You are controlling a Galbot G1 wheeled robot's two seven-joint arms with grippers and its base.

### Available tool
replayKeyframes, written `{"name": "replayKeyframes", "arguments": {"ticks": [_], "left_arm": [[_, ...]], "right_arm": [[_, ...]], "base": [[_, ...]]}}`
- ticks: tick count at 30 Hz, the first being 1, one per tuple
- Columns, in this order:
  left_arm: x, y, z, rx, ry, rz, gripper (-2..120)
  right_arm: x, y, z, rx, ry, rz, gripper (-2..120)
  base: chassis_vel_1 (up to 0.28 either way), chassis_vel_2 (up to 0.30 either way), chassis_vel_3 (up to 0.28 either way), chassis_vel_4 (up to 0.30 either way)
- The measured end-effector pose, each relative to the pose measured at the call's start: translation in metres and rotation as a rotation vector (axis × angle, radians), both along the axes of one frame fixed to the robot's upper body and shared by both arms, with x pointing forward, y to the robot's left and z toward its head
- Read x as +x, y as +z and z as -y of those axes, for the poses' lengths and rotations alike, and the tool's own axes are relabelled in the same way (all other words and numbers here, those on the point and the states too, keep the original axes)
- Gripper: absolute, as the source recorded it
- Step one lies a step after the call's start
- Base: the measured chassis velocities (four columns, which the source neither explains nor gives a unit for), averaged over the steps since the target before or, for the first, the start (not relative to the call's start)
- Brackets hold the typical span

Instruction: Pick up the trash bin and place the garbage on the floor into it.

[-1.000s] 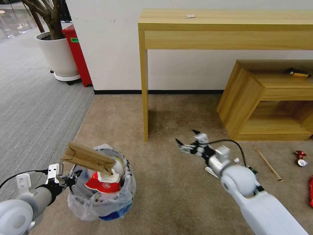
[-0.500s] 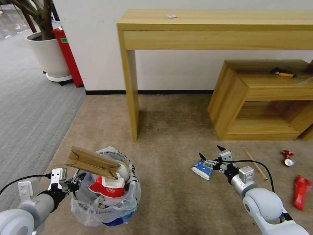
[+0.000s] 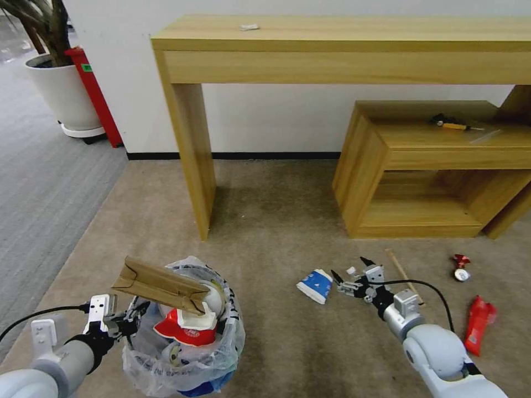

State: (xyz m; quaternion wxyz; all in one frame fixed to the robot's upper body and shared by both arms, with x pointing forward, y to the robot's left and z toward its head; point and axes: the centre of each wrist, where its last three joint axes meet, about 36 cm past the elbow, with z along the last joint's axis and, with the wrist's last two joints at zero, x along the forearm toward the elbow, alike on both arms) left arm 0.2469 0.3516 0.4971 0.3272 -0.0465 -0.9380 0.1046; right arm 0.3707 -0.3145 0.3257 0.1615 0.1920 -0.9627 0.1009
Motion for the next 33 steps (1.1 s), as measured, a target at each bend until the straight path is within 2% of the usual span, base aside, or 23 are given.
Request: {"name": "replayKeyframes", "arguments": {"ticks": [1,4,13,17,22,30,33], "left_arm": [[0.0,0.0,0.0,0.0,0.0,0.0,0],[-0.004,0.001,0.003,-0.002,-0.001,-0.005,0],[-0.011,0.0,0.006,0.005,0.005,-0.019,0],[-0.012,0.001,0.007,0.006,0.003,-0.021,0],[-0.011,0.0,0.008,0.001,-0.002,-0.02,0],[-0.01,-0.002,0.008,-0.008,-0.01,-0.022,0],[-0.009,-0.003,0.008,-0.011,-0.014,-0.021,0]], "right_arm": [[0.0,0.0,0.0,0.0,0.0,0.0,100],[0.018,-0.038,-0.007,0.0,0.053,-0.084,100],[0.055,-0.091,-0.036,0.005,0.113,-0.195,100],[0.078,-0.112,-0.061,0.084,0.085,-0.347,100],[0.087,-0.123,-0.067,0.078,0.069,-0.378,100],[0.111,-0.135,-0.069,-0.024,0.079,-0.373,98],[0.118,-0.135,-0.072,-0.054,0.088,-0.36,91]], "base": [[-0.158,-0.178,0.132,0.132],[-0.076,-0.1,0.066,0.06],[-0.003,-0.009,0.001,0.002],[0.0,0.0,0.0,0.0],[0.0,0.0,0.0,0.0],[0.0,0.0,0.0,0.0],[0.0,0.0,0.0,0.0]]}}
